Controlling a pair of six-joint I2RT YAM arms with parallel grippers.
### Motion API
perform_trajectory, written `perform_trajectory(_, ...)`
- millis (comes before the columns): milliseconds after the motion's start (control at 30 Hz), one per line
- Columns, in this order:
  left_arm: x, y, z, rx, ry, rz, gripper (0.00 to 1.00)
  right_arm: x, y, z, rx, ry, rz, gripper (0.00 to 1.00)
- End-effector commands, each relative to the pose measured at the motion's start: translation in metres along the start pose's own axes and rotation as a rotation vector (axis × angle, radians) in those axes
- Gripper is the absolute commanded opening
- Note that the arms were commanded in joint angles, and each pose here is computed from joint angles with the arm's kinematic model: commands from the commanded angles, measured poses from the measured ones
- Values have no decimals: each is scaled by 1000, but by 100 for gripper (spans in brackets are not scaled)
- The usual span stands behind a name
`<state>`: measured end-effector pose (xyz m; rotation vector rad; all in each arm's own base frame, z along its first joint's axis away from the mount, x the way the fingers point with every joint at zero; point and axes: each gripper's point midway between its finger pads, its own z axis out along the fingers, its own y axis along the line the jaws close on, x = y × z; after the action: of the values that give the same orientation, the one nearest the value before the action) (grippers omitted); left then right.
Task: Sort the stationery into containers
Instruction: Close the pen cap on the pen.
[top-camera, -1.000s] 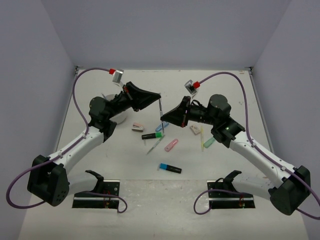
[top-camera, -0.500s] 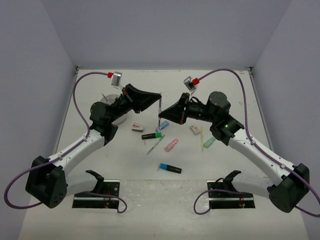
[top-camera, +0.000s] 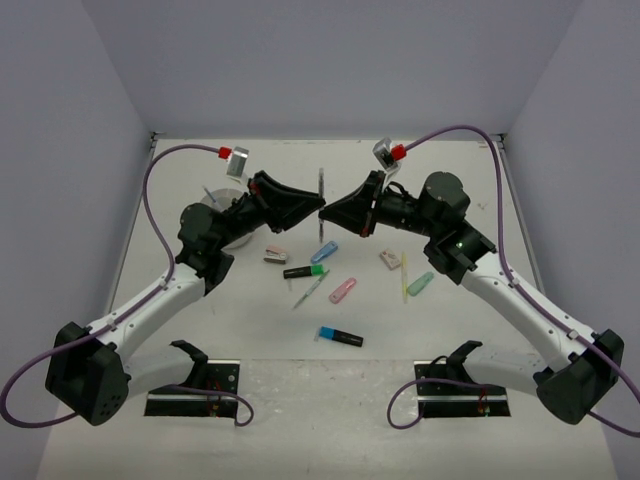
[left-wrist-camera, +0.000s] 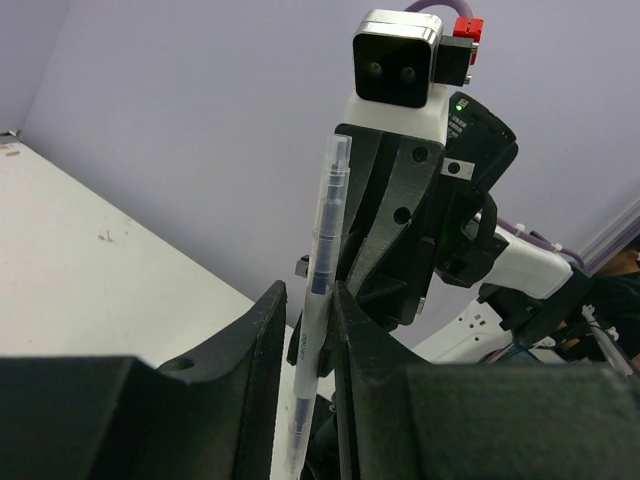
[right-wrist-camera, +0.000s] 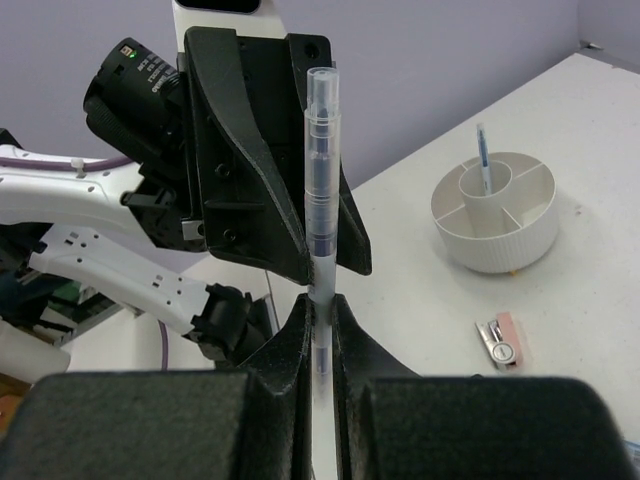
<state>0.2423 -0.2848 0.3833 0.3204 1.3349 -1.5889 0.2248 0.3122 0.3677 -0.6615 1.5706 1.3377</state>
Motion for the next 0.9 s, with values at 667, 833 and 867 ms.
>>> perform_trajectory(667, -10, -42, -1, 185, 7, 156, 0, -12, 26, 13, -175, 35, -57, 2)
perform_trajectory(833, -17, -40, 0, 138, 9, 240, 62, -9, 27, 10, -175, 41, -85, 0)
perform_trajectory(867, -22, -40, 0, 115, 4, 274, 72, -6, 26, 9, -171, 49, -87, 0)
